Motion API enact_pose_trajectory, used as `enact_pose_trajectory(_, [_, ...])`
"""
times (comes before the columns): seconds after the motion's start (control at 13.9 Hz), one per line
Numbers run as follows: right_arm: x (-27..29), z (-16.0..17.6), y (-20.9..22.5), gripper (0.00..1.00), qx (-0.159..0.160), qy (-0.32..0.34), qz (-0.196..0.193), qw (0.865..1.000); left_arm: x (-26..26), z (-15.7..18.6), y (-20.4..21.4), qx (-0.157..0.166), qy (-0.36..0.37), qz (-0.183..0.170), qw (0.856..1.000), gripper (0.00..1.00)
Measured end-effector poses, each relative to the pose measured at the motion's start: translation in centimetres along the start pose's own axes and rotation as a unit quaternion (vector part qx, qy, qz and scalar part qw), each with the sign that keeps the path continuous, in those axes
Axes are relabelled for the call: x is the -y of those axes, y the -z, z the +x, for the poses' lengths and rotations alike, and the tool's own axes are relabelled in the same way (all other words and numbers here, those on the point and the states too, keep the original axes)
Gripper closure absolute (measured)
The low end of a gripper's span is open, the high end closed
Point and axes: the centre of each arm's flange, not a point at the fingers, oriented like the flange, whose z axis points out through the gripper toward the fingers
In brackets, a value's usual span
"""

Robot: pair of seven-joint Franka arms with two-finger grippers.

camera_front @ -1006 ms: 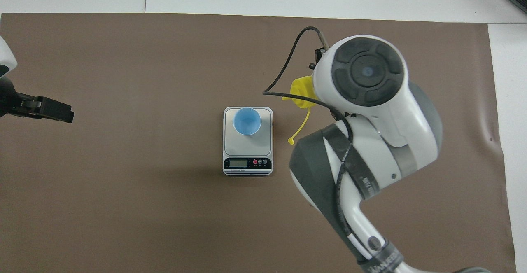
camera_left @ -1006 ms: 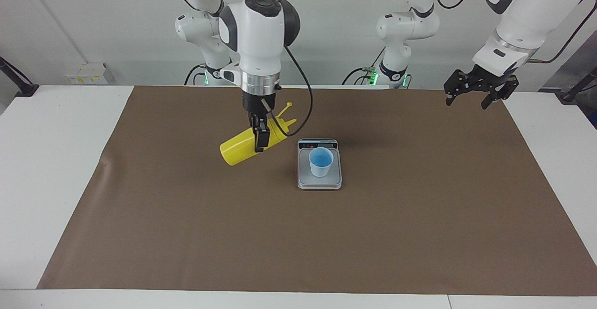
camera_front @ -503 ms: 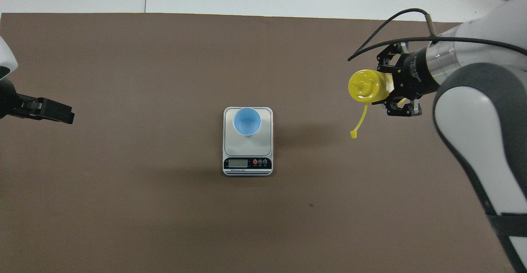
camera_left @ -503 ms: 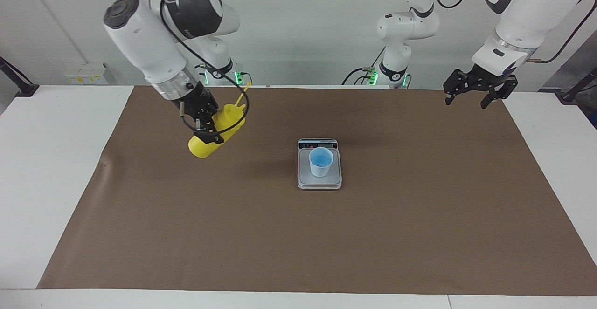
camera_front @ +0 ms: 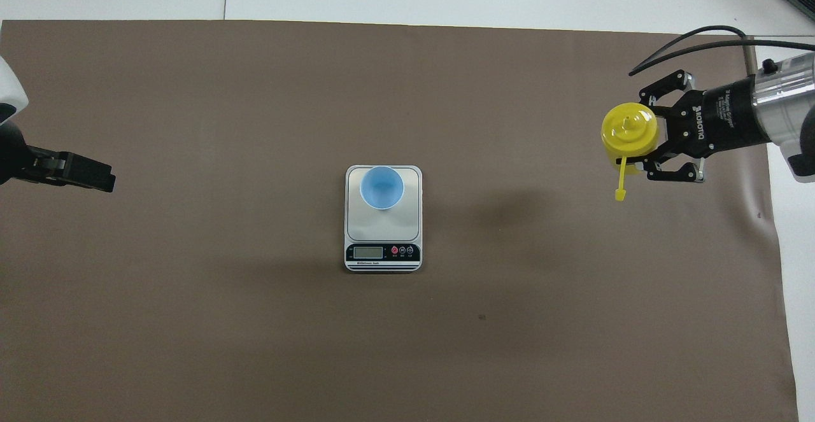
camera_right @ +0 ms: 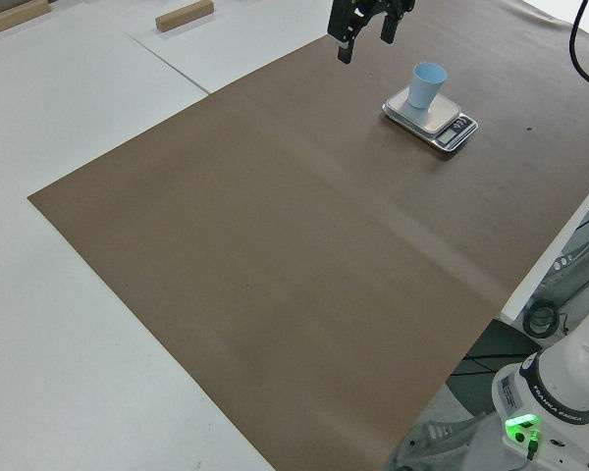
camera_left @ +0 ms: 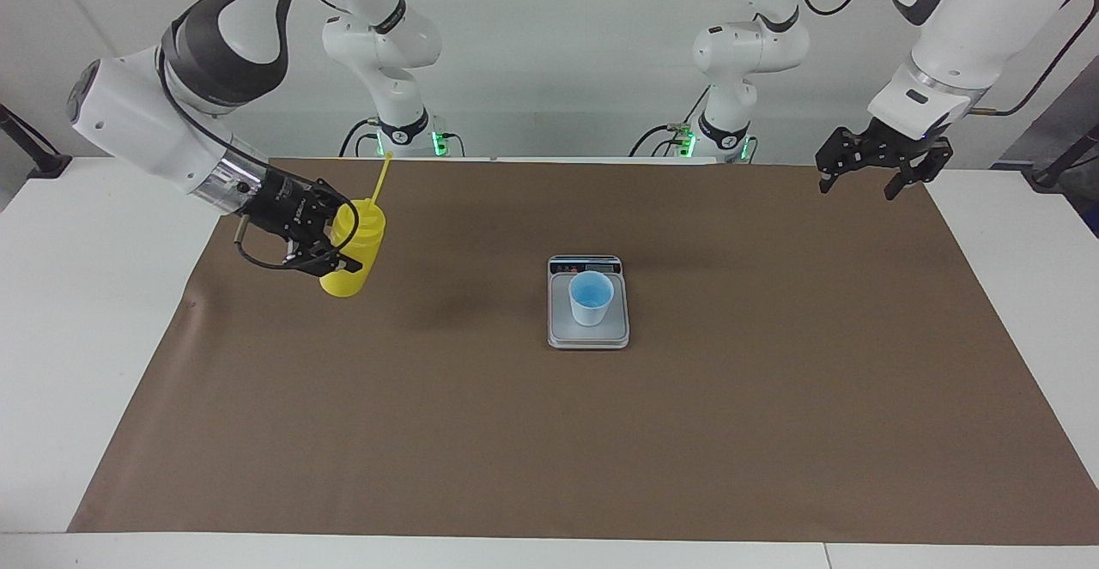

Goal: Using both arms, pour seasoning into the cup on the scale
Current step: 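Lower the yellow bottle onto the table with the right gripper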

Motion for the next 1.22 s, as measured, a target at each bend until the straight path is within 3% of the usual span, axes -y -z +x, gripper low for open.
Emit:
enact_pose_trajectory(0.36, [-3.2,7.2,-2.4,0.44,0.07,0.029,-0.008,0.997,0.0,0.0,0.0,0.0,0.0,0.0,1.0,0.0])
enact_pose_trajectory(0.72, [-4.3,10.7,-5.0,0.44,0.137,-0.005,0.001,0.991,0.0,0.0,0.0,0.0,0.0,0.0,1.0,0.0])
enact_pose_trajectory(1.22, [-5.8,18.3,-10.3,0.44,0.172,0.007,-0.008,0.985,-0.1,0.0,-0.1,0.0,-0.001,0.0,1.0,0.0])
